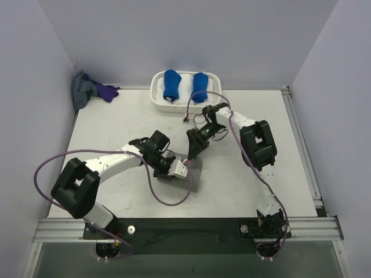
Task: Roll the towels
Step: Roll the towel
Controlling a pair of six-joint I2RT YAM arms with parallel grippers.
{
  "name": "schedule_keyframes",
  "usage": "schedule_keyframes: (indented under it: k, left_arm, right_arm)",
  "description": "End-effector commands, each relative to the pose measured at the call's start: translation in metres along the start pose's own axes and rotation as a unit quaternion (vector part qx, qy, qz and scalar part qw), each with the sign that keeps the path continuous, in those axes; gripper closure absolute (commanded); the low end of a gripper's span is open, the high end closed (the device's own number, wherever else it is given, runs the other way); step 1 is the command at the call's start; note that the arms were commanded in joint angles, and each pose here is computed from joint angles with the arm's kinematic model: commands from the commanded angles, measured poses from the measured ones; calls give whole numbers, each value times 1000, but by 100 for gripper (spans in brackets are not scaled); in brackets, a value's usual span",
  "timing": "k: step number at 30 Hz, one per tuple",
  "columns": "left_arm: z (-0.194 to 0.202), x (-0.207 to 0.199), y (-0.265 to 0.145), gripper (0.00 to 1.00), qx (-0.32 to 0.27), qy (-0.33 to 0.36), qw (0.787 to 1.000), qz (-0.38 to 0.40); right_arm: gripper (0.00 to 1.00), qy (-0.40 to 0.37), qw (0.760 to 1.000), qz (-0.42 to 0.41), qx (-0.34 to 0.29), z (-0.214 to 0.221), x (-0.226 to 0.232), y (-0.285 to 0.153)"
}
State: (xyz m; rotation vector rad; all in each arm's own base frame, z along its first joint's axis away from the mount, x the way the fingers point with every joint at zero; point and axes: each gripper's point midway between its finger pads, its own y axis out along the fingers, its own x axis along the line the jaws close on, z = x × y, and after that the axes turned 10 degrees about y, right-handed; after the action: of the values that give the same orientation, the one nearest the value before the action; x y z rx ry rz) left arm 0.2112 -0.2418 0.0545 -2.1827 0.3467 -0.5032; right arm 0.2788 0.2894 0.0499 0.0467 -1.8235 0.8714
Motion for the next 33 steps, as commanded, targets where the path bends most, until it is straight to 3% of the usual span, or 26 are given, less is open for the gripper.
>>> schedule_keyframes:
  k: [1,5,9,11,13,14,15,19,21,25,27,31,33]
  left_arm:
    - [-6,-72,-10,91,13,-146,977,154]
    - [-4,-70,-10,91,30,-223,958,179]
    - [9,-65,1,91,59,-303,922,233]
    - [10,-44,3,91,45,-325,917,225]
    - [19,-43,10,89,47,-362,896,255]
    - [24,-26,10,89,38,-365,898,244]
    - [31,-30,16,88,42,-386,882,266]
    - [49,-11,25,87,32,-417,860,293]
    - [58,-1,31,87,32,-429,850,303]
    - [66,5,38,86,29,-439,840,316]
    - [69,2,40,83,27,-446,831,331]
    - [67,7,44,78,9,-452,823,344]
    - [68,6,45,76,7,-453,820,349]
  right_arm:
    - [37,-68,990,92,-79,-31,25,-74]
    - [36,-96,978,136,-129,-28,41,-122]
    - [37,-126,959,176,-184,-6,71,-166]
    - [37,-126,956,190,-186,14,74,-170]
    - [37,-156,945,209,-196,32,94,-176]
    - [37,-152,947,210,-189,44,92,-170]
    - [37,-170,941,216,-196,52,105,-171]
    - [35,-207,933,246,-160,78,115,-147]
    - [22,-234,922,283,-123,87,114,-129]
    - [21,-285,904,307,-81,80,113,-103]
    - [21,-317,889,327,-48,74,105,-87]
    - [21,-402,833,380,-15,38,96,-45]
    - [22,-422,823,380,15,30,85,-23]
